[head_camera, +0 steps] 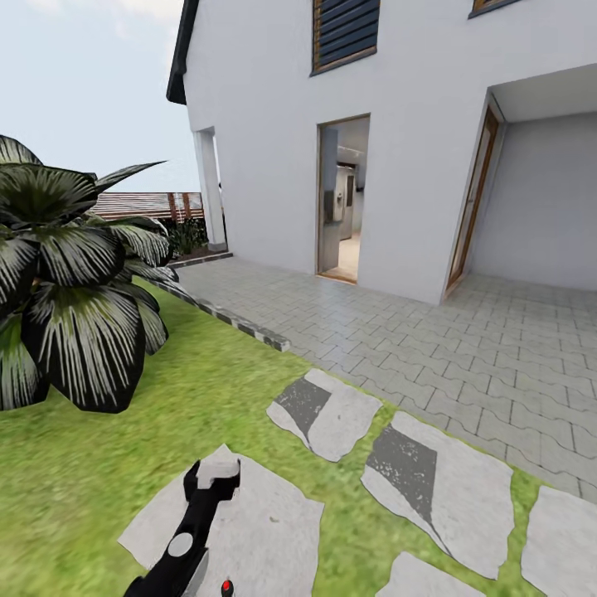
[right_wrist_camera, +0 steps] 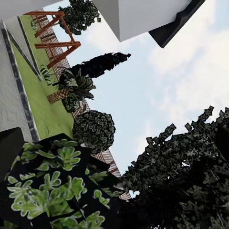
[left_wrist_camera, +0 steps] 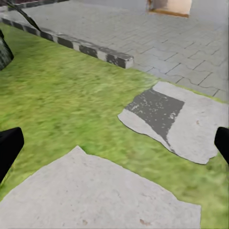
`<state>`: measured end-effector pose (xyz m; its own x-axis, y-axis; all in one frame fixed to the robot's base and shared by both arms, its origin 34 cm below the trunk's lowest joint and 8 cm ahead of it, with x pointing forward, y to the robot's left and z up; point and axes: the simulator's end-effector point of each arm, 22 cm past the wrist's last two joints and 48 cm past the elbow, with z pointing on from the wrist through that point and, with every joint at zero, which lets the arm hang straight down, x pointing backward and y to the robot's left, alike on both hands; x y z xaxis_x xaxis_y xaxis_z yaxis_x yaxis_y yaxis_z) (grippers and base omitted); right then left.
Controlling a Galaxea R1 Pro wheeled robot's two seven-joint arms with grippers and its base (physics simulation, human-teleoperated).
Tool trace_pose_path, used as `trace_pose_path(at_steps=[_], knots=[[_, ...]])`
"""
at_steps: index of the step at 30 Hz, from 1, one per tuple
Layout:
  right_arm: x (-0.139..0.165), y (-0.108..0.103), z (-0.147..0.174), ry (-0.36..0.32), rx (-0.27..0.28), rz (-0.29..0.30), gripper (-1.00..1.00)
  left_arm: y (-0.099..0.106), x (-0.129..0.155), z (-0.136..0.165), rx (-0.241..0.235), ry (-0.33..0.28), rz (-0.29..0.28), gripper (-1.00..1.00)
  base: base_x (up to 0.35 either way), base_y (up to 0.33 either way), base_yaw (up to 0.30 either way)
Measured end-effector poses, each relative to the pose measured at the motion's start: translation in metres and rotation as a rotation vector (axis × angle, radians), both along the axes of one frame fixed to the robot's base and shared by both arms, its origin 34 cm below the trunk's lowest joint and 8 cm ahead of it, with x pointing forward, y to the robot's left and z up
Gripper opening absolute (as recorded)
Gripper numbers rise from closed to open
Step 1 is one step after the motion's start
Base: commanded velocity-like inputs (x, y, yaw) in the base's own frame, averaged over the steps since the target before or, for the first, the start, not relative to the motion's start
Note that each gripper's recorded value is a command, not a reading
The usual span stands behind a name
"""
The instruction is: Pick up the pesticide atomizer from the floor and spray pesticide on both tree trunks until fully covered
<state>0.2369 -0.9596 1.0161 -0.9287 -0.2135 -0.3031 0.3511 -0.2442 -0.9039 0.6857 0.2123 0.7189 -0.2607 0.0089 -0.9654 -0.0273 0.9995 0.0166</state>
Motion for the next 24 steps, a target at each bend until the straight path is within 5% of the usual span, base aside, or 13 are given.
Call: trace_pose_path(at_steps=[1, 4, 6, 9, 11, 15, 24], knots=[[0.0, 0.0, -0.002, 0.0, 0.0, 0.0, 1.0, 0.001, 0.016, 0.034, -0.007, -0.084, 0.028, 1.0, 0.0, 0.0, 0.0], [-0.001, 0.001, -0.006, -0.002, -0.007, -0.003, 1.0, -0.002, 0.041, 0.093, -0.028, -0.208, 0.065, 1.0, 0.0, 0.0, 0.0], [-0.003, 0.002, -0.006, -0.005, -0.025, -0.008, 1.0, -0.008, 0.067, 0.14, -0.044, -0.261, 0.08, 1.0, 0.0, 0.0, 0.0], [-0.005, 0.003, -0.008, -0.01, -0.042, -0.015, 1.0, -0.015, 0.096, 0.165, -0.047, -0.257, 0.077, 1.0, 0.0, 0.0, 0.0], [-0.005, 0.005, -0.014, -0.012, -0.047, -0.017, 1.0, -0.03, 0.127, 0.155, -0.035, -0.175, 0.05, 1.0, 0.0, 0.0, 0.0], [-0.004, 0.008, -0.026, -0.013, -0.044, -0.016, 1.0, -0.04, 0.144, 0.13, -0.023, -0.108, 0.026, 1.0, 0.0, 0.0, 0.0], [0.0, 0.015, -0.062, -0.012, -0.017, -0.009, 1.0, -0.016, 0.139, 0.077, -0.059, -0.021, 0.069, 1.0, 0.0, 0.0, 0.0]])
